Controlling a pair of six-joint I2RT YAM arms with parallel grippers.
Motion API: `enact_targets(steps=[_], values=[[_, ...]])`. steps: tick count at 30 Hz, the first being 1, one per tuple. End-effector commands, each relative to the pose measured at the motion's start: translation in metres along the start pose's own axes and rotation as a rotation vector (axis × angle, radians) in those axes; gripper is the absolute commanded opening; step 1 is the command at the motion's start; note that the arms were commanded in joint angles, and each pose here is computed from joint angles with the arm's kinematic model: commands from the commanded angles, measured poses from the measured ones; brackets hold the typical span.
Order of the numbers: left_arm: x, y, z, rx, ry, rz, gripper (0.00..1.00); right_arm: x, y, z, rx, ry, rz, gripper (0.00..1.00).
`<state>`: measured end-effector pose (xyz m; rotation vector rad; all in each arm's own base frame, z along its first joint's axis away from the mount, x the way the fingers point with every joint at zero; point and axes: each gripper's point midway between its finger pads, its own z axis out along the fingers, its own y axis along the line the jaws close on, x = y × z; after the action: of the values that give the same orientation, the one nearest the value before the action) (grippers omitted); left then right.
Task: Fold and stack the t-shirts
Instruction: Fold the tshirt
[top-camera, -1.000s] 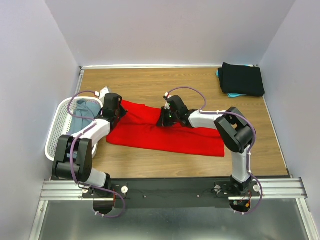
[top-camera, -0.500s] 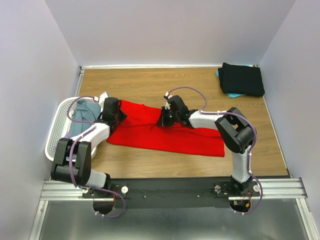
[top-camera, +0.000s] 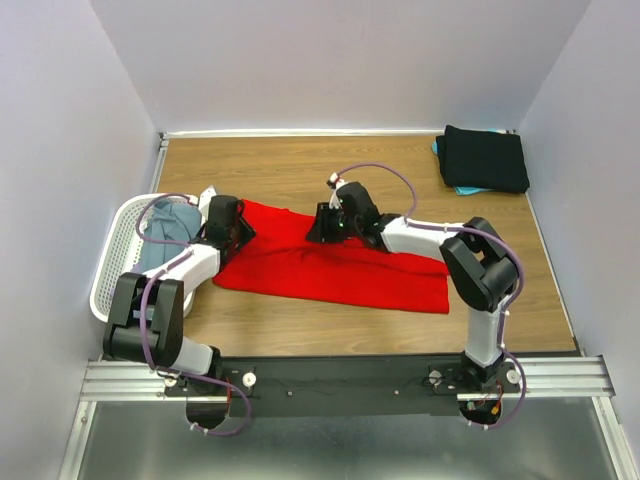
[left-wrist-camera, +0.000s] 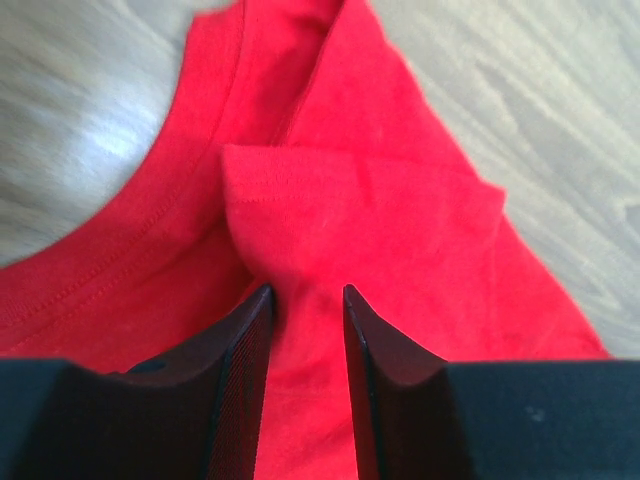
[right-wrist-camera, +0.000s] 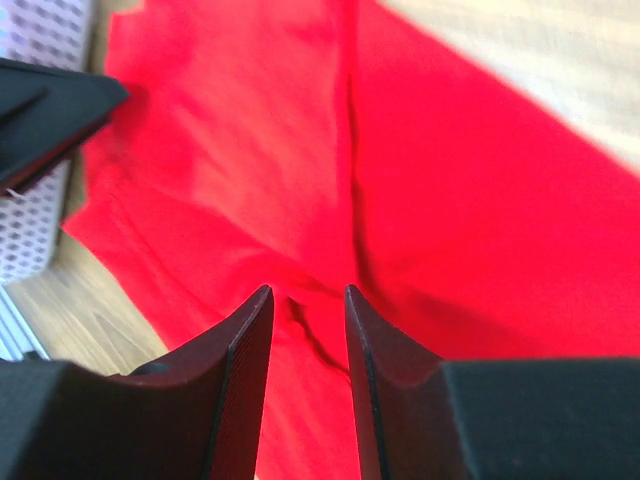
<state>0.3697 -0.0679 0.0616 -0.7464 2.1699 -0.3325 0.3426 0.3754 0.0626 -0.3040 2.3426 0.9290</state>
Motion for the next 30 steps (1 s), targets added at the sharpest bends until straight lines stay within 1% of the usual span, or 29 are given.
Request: enact_targets(steps=[1,2,3,5,8,10,13,15,18,23,30], values=[[-0.025,0.005,-0.010,-0.069,-0.072,-0.035,0.42,-0.032,0.023,0.003,-0.039,-0.073,-0.066,0.42],[-0.027,0.008,-0.011,-0.093,-0.079,-0.044,0.42,-0.025,0.016,0.015,-0.028,-0.050,-0.066,0.42],[-0.035,0.010,-0.012,-0.121,-0.104,-0.050,0.42,-0.039,0.024,0.018,-0.047,-0.074,-0.074,0.42],[-0.033,0.020,-0.013,-0.182,-0.092,-0.048,0.42,-0.043,0.025,0.029,-0.053,-0.073,-0.079,0.42],[-0.035,0.022,-0.014,-0.206,-0.090,-0.040,0.42,-0.053,0.026,0.047,-0.058,-0.088,-0.087,0.42],[-0.037,0.016,-0.014,-0.181,-0.091,-0.035,0.41,-0.061,0.027,0.060,-0.062,-0.102,-0.107,0.42],[-0.036,0.009,-0.012,-0.142,-0.075,-0.024,0.39,-0.059,0.016,0.079,-0.041,-0.097,-0.112,0.42],[-0.035,0.006,-0.011,-0.131,-0.068,-0.019,0.38,-0.068,0.019,0.086,-0.044,-0.116,-0.123,0.42],[-0.032,0.003,-0.011,-0.111,-0.059,-0.014,0.37,-0.067,0.010,0.101,-0.025,-0.119,-0.122,0.42],[-0.030,0.001,-0.011,-0.095,-0.046,-0.003,0.37,-0.073,0.003,0.109,0.010,-0.145,-0.122,0.42],[-0.028,-0.002,-0.011,-0.074,-0.039,0.005,0.36,-0.075,0.002,0.119,0.008,-0.151,-0.117,0.42]])
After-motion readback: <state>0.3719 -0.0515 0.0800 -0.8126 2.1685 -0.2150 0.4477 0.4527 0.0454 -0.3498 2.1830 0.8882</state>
